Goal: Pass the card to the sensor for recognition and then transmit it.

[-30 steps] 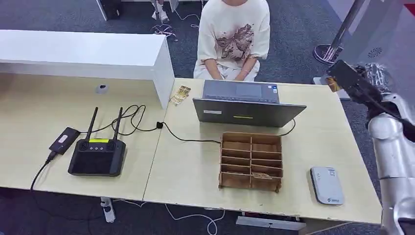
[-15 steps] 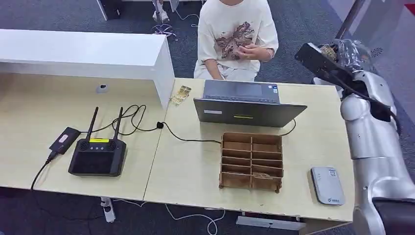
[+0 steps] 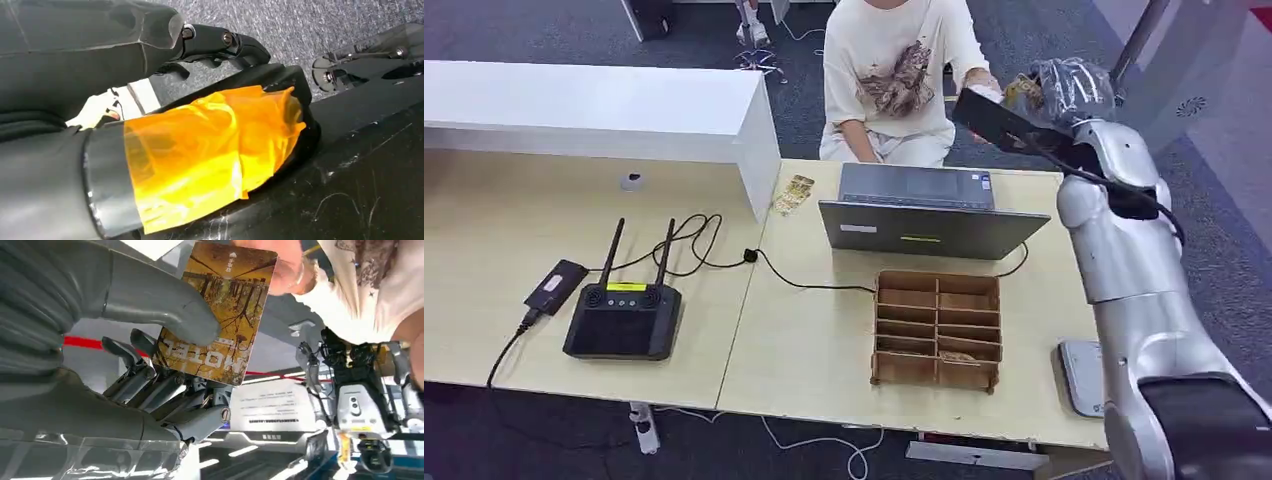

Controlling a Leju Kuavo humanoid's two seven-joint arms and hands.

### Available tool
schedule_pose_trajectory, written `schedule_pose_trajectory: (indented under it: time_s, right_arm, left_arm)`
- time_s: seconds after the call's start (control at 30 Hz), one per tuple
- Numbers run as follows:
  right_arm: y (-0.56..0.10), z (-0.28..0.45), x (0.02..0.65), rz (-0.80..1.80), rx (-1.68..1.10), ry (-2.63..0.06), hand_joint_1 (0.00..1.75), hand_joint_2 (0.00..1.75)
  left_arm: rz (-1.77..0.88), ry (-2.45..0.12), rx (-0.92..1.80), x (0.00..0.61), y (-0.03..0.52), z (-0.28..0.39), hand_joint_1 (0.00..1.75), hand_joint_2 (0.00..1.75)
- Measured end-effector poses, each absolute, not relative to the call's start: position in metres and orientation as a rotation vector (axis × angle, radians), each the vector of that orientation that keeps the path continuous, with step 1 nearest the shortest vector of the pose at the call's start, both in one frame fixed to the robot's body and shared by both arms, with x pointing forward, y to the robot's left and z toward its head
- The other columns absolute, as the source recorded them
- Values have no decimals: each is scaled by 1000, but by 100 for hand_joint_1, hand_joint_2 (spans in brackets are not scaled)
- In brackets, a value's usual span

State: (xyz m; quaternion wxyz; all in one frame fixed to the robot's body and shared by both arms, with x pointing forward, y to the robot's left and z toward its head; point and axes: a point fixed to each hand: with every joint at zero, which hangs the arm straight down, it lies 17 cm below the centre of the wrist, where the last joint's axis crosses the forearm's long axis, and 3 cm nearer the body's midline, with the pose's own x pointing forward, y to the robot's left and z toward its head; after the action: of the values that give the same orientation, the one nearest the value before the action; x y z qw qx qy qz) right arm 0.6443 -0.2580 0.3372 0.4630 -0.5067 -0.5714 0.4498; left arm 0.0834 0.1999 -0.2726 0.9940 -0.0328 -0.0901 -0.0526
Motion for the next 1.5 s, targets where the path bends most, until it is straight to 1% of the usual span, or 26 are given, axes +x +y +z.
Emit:
schedule_pose_trajectory:
  time_s: [0.23,0.53,0.57,0.6,0.63,0.97,1.07,1.3,1.47,1.5]
  right_arm:
    - [-231,337,646,1208,-1342,-1361,175,175]
    - [-226,336,649,1257,-1391,-1340,175,175]
    - [-225,335,649,1261,-1394,-1337,122,175]
    - [-225,335,649,1264,-1398,-1333,5,175]
    - [-225,333,649,1268,-1400,-1328,0,175]
    - [-225,329,650,1280,-1421,-1304,0,175]
    - [-226,334,650,1257,-1410,-1347,0,175]
    - [-247,357,638,1044,-1306,-1522,0,175]
    - [-260,389,611,791,-1112,-1760,0,175]
    - [-261,391,609,778,-1100,-1773,0,175]
  left_arm:
    - [-119,-180,-65,83,200,-273,0,0]
    - [-123,-180,-65,83,200,-273,0,0]
    - [-123,-180,-65,83,200,-273,0,0]
    - [-123,-180,-65,83,200,-273,0,0]
    - [-123,-180,-65,83,200,-273,0,0]
    - [-123,-180,-61,83,200,-273,0,0]
    - [-124,-181,-60,83,198,-273,0,0]
    - [-125,-181,-59,83,197,-273,0,0]
    - [-118,-180,-61,83,197,-273,0,0]
    - [-118,-180,-61,83,197,-273,0,0]
